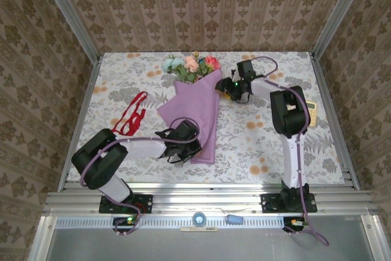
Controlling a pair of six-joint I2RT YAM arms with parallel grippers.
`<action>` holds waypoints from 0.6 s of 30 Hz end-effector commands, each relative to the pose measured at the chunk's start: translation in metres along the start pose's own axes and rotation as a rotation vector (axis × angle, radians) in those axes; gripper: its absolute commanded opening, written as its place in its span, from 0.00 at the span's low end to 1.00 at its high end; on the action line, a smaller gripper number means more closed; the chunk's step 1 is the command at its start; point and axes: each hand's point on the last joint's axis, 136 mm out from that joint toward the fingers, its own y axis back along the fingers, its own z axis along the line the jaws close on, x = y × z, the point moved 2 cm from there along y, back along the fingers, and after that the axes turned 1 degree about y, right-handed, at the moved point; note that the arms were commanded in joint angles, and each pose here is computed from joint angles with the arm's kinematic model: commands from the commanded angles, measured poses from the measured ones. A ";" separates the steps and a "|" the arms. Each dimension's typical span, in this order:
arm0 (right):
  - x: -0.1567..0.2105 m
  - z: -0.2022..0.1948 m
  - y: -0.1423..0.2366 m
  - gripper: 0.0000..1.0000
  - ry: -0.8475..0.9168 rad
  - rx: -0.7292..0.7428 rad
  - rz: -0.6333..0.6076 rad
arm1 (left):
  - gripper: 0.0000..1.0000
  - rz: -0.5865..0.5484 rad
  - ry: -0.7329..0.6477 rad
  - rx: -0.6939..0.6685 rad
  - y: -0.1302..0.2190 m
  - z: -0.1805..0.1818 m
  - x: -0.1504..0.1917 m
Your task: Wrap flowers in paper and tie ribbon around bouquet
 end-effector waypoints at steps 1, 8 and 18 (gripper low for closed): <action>0.068 0.012 0.012 0.58 0.008 -0.051 0.079 | 0.00 0.039 0.053 -0.325 -0.010 0.094 0.011; 0.174 0.014 0.037 0.56 -0.011 -0.079 0.153 | 0.00 0.038 0.052 -0.322 -0.011 0.098 0.010; 0.208 0.005 0.040 0.30 0.011 -0.015 0.157 | 0.00 0.033 0.039 -0.298 -0.011 0.090 0.006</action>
